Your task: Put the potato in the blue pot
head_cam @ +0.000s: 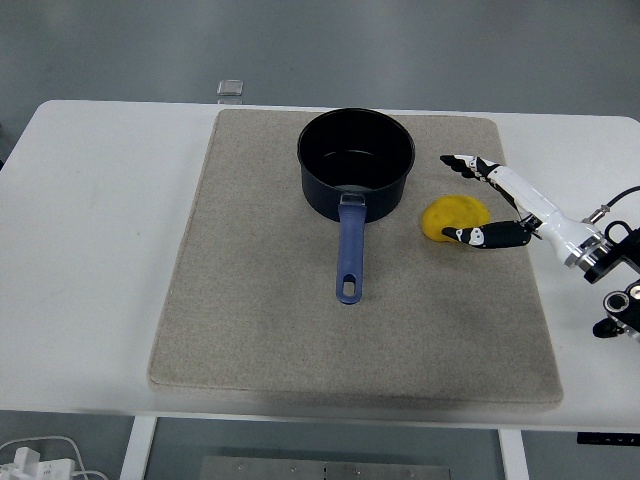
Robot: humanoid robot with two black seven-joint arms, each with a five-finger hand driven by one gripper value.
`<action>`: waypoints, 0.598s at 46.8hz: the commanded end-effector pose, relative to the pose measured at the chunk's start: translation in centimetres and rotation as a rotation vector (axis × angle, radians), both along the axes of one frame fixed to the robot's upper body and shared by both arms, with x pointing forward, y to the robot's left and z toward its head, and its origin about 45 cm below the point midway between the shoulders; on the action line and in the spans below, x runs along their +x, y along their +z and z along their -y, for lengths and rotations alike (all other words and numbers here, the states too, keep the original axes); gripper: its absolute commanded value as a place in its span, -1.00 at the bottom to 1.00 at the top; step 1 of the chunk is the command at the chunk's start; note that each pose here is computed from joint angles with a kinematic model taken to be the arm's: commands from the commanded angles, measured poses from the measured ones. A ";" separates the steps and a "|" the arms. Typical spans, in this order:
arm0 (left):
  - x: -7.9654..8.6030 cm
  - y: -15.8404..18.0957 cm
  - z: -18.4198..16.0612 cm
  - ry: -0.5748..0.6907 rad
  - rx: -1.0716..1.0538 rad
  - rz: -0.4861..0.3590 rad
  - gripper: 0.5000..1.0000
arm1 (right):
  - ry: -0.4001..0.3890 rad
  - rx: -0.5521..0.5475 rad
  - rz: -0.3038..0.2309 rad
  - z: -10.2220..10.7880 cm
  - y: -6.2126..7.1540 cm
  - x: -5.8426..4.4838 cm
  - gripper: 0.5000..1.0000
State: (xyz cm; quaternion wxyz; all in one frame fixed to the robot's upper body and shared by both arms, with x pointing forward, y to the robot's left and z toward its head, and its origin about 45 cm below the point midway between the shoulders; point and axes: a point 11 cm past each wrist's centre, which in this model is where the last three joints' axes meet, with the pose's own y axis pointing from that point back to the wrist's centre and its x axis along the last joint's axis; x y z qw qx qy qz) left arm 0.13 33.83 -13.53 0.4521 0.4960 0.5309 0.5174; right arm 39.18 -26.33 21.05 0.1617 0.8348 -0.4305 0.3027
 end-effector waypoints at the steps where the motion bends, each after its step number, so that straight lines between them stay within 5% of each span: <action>1: 0.0 0.0 0.0 0.000 0.000 0.000 0.99 | 0.019 -0.032 0.007 -0.1 -0.5 -0.3 0.69; 10: 0.0 0.0 0.0 0.000 0.000 0.000 0.99 | 0.043 -0.118 0.012 0.2 -2.3 -0.7 0.69; 20: 0.0 0.0 -0.1 0.000 0.003 0.000 0.99 | 0.015 -0.182 0.051 1.2 -1.9 1.1 0.68; 28: -0.1 0.0 -0.1 0.000 0.002 -0.001 0.99 | 0.022 -0.178 0.047 0.7 -2.2 1.1 0.69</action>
